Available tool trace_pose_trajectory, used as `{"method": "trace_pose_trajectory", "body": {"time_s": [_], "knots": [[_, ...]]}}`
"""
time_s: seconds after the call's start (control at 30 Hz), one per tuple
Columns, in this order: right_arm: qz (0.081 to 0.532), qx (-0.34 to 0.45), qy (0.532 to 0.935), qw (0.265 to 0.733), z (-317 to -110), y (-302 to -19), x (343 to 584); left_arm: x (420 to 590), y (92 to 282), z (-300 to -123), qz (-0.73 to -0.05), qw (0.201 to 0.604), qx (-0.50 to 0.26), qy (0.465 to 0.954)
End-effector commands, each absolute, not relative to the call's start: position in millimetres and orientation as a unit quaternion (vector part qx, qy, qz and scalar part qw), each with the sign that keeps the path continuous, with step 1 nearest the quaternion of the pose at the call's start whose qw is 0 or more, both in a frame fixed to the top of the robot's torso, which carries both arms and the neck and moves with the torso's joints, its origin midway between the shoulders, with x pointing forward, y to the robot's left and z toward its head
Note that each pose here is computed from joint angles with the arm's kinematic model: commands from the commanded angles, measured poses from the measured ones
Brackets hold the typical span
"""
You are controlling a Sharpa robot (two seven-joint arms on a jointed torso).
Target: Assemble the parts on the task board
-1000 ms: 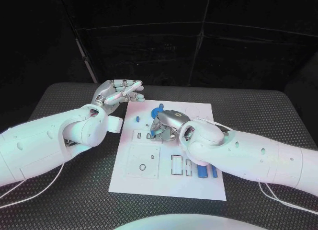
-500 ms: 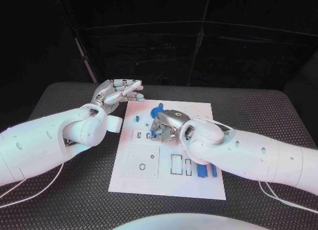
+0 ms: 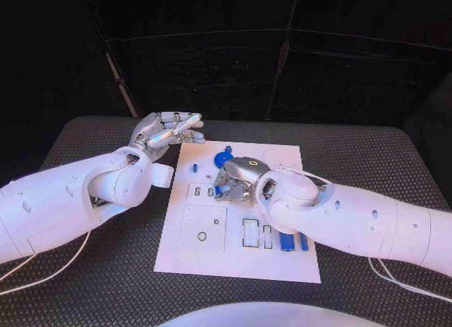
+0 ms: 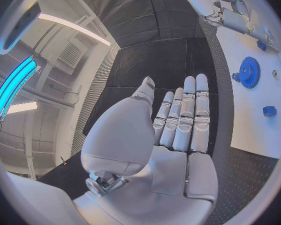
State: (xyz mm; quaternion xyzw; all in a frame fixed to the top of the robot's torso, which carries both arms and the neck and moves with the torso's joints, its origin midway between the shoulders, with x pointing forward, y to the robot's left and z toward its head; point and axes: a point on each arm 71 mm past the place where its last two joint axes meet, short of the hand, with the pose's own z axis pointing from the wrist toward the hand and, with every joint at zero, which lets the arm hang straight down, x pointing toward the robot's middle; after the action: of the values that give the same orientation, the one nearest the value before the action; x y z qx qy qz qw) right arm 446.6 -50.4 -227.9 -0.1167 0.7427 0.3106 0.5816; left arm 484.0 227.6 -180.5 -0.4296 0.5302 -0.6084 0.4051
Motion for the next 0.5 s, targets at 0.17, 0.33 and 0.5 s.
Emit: {"method": "trace_pose_trajectory", "body": {"time_s": [0.17,0.33,0.5], "knots": [[0.294,-0.125,0.75,0.578,-231.6,-51.1,445.9,484.0,226.9,-178.9,-0.613,0.403,-0.425,0.53],[0.293,-0.124,0.749,0.581,-231.4,-51.2,446.1,484.0,227.1,-179.0,-0.613,0.403,-0.425,0.53],[0.294,-0.122,0.748,0.583,-230.9,-50.9,446.0,484.0,227.3,-179.0,-0.613,0.403,-0.425,0.53]]}}
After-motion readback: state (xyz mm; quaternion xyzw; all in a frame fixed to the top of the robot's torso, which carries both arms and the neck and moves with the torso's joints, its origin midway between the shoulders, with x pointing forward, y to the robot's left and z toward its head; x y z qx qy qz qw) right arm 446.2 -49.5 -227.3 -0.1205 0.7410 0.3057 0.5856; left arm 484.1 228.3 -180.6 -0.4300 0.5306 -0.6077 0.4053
